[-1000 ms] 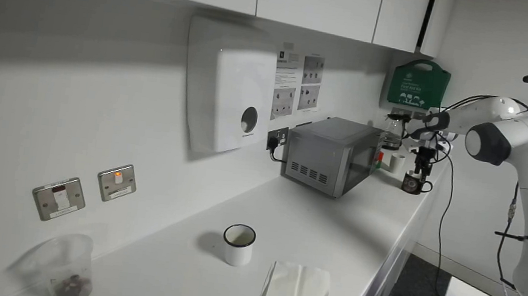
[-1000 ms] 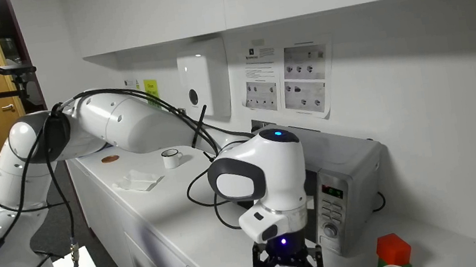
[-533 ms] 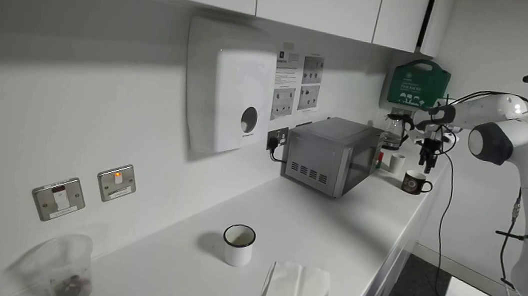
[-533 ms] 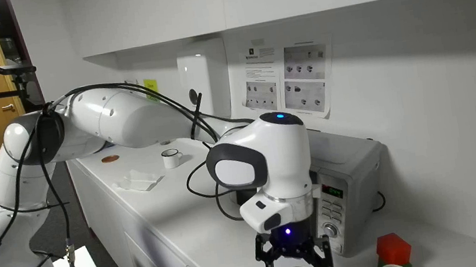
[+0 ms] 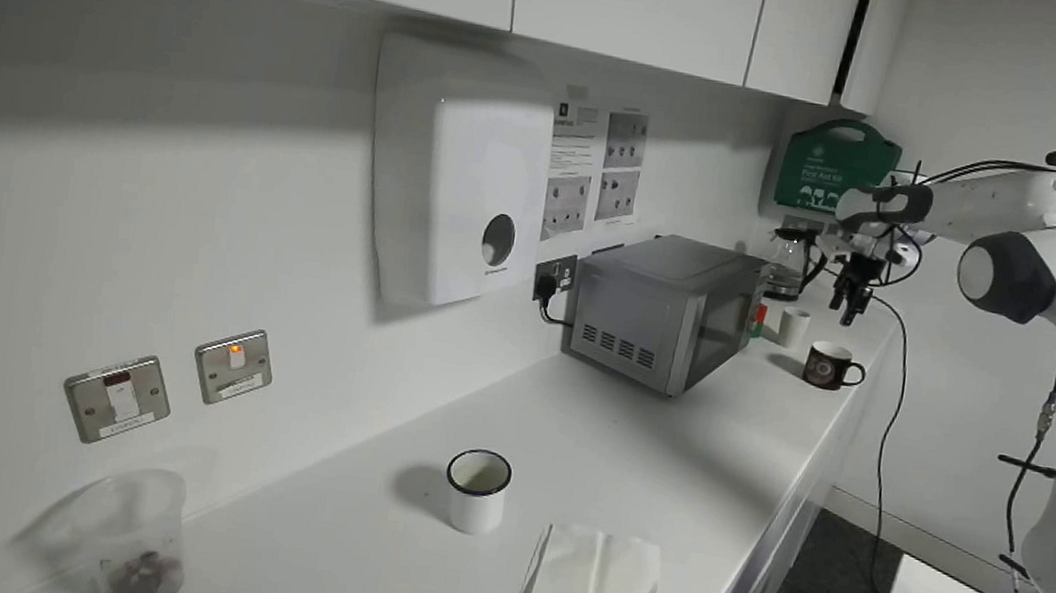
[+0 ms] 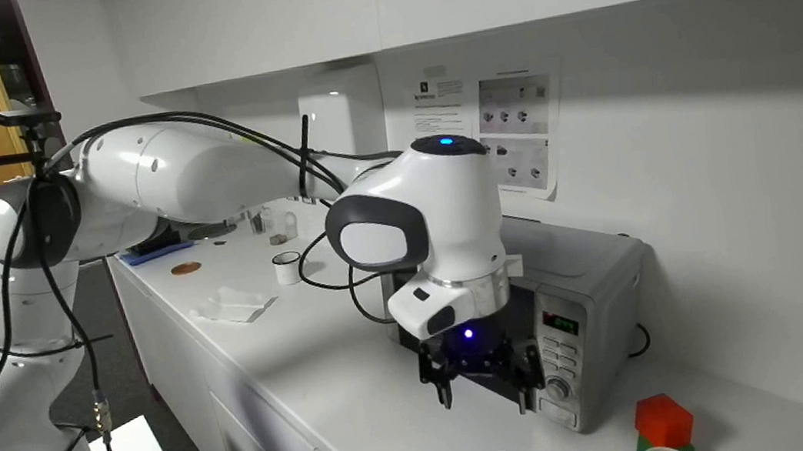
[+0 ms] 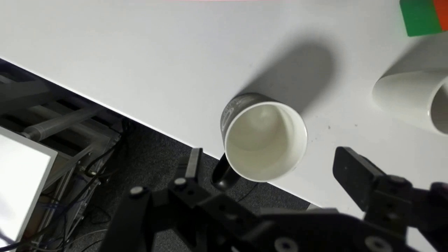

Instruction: Pick up the cup and put it on the right side of the counter

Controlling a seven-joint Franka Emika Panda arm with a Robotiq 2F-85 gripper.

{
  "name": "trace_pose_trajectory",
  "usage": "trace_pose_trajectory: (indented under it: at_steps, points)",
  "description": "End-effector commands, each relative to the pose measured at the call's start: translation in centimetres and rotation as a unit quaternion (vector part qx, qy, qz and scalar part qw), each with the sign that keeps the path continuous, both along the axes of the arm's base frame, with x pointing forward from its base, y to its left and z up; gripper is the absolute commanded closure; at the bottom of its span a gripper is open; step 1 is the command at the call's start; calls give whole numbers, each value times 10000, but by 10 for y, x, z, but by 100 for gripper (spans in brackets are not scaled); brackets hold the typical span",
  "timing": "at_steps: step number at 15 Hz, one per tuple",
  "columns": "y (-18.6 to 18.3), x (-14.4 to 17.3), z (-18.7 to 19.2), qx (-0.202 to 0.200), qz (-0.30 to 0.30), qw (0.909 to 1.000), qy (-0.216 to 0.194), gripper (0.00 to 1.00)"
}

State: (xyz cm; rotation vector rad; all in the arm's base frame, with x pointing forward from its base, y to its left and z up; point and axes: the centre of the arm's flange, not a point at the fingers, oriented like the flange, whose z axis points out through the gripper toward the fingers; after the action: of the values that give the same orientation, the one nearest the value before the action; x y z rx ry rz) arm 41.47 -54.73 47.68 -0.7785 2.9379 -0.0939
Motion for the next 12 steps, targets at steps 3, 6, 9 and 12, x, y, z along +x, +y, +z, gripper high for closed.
trace_pose_trajectory:
  at_steps: [3, 6, 9, 12]
  points:
    - [70, -31, 11, 124, 672, 9974, -248, 0]
    - [98, -42, 5, -28, 1289, 9915, -154, 0]
    - [128, -55, -3, -326, 1921, 9808, 53, 0]
    - [154, -69, -13, -711, 2632, 9614, 378, 0]
